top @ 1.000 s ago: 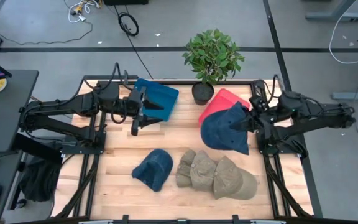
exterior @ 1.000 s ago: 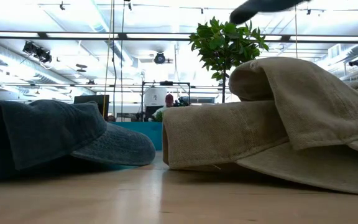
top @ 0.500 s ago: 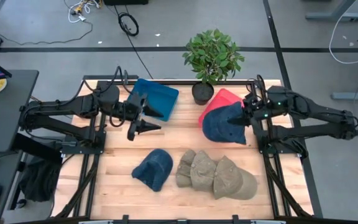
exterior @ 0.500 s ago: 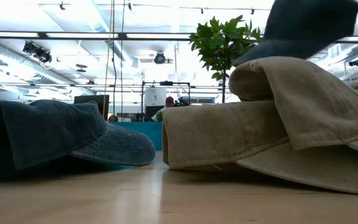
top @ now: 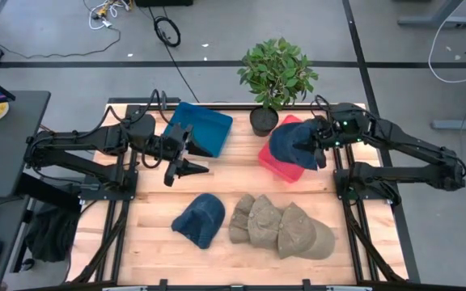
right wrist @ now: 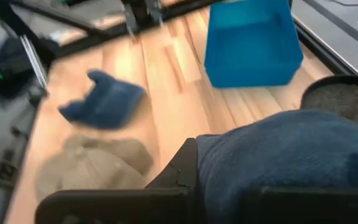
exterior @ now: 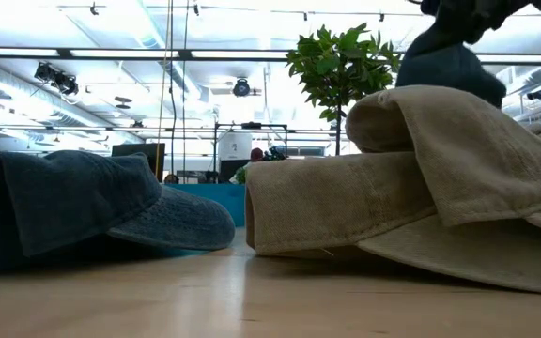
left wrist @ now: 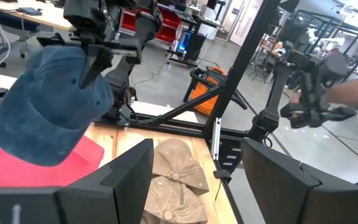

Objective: Pick & Place hat
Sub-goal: Put the bottom blue cap into the red bin

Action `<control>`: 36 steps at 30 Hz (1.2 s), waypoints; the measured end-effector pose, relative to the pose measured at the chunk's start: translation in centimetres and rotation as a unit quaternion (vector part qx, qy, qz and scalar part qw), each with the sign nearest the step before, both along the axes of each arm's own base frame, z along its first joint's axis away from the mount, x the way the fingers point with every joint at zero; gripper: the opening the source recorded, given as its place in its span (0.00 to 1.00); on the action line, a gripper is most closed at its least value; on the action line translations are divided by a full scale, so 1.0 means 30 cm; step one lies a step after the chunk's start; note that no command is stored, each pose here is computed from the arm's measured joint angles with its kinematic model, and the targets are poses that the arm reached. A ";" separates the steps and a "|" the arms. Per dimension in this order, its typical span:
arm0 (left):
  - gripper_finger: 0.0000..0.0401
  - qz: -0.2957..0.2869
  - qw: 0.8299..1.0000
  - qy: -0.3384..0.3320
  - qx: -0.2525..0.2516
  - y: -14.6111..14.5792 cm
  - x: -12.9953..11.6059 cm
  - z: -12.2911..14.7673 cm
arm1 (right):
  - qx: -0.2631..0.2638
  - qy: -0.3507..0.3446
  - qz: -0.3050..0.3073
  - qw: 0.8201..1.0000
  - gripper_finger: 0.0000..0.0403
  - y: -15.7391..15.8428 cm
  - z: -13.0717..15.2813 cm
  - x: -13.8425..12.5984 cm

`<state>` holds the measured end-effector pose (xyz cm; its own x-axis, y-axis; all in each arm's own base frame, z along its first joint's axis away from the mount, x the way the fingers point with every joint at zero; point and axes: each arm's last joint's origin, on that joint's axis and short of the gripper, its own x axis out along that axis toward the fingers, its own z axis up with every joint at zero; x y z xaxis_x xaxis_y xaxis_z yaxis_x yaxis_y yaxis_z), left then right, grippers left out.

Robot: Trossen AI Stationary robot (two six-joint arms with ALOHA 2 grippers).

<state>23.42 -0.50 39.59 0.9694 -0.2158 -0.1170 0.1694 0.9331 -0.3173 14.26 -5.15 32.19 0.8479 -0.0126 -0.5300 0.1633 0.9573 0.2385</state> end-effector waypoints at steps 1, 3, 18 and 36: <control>0.62 0.000 1.000 0.000 -0.002 0.000 0.000 0.000 | -0.007 0.009 0.003 1.000 0.01 -0.006 -0.007 0.003; 0.62 0.000 1.000 0.001 -0.003 0.000 0.000 0.000 | -0.019 0.023 0.011 0.999 0.01 -0.018 -0.018 0.011; 0.62 0.002 1.000 0.004 -0.017 0.000 0.000 0.000 | -0.083 0.111 0.069 0.988 0.01 -0.081 -0.098 0.064; 0.62 0.009 1.000 0.005 -0.018 0.001 0.001 -0.001 | -0.122 0.148 0.043 0.980 0.01 -0.102 -0.112 0.066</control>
<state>23.45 -0.47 39.57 0.9718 -0.2035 -0.1189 0.1503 0.9238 -0.3523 16.22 -8.22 28.83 0.6603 -0.1048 -0.7436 0.1077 0.9932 -0.0444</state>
